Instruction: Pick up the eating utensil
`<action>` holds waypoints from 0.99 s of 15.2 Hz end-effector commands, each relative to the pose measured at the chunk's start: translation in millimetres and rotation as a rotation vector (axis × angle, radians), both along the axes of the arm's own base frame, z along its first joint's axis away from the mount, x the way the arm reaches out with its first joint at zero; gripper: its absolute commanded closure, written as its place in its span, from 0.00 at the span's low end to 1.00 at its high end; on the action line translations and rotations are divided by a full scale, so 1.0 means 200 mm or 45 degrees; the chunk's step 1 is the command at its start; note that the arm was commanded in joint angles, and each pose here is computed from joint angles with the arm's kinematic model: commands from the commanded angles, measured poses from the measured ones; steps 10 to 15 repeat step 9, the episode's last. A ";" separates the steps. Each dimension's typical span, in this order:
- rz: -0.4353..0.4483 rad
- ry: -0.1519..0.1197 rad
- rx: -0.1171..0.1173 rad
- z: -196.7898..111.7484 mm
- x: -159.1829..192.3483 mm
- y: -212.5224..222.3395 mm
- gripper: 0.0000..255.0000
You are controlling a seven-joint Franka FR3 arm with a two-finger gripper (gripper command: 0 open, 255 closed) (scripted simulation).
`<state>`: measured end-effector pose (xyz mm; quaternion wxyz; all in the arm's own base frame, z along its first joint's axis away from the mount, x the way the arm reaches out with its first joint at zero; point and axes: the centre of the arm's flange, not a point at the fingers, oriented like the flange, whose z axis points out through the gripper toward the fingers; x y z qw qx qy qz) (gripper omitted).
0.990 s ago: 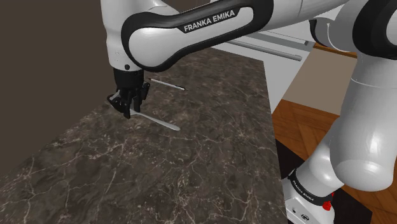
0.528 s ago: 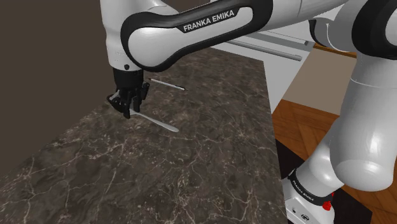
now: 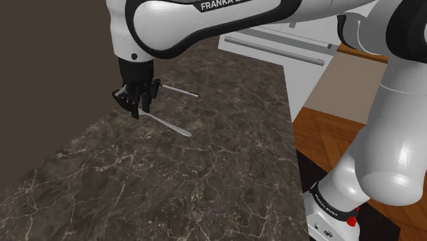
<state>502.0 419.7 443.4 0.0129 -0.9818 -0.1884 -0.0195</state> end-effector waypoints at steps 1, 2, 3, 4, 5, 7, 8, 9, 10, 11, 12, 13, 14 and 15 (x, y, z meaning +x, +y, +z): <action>0.000 0.001 0.000 0.05 0.00 0.00 1.00; 0.000 0.001 0.000 0.08 0.00 0.00 1.00; 0.000 0.001 0.000 0.11 0.00 0.00 1.00; 0.000 0.001 0.000 0.13 0.00 0.00 1.00; 0.000 0.001 0.000 0.16 0.00 0.00 1.00; 0.000 0.001 0.000 0.21 0.00 0.00 1.00; 0.000 0.001 0.000 0.22 0.00 0.00 1.00; 0.000 0.001 0.000 0.22 0.00 0.00 1.00; 0.000 0.001 0.000 0.22 0.00 0.00 1.00; 0.000 0.001 0.000 0.22 0.00 0.00 1.00; 0.000 0.001 0.000 0.22 0.00 0.00 1.00; 0.000 0.001 0.000 0.22 0.00 0.00 1.00; 0.000 0.001 0.000 0.22 0.00 0.00 1.00; 0.000 0.001 0.000 0.22 0.00 0.00 1.00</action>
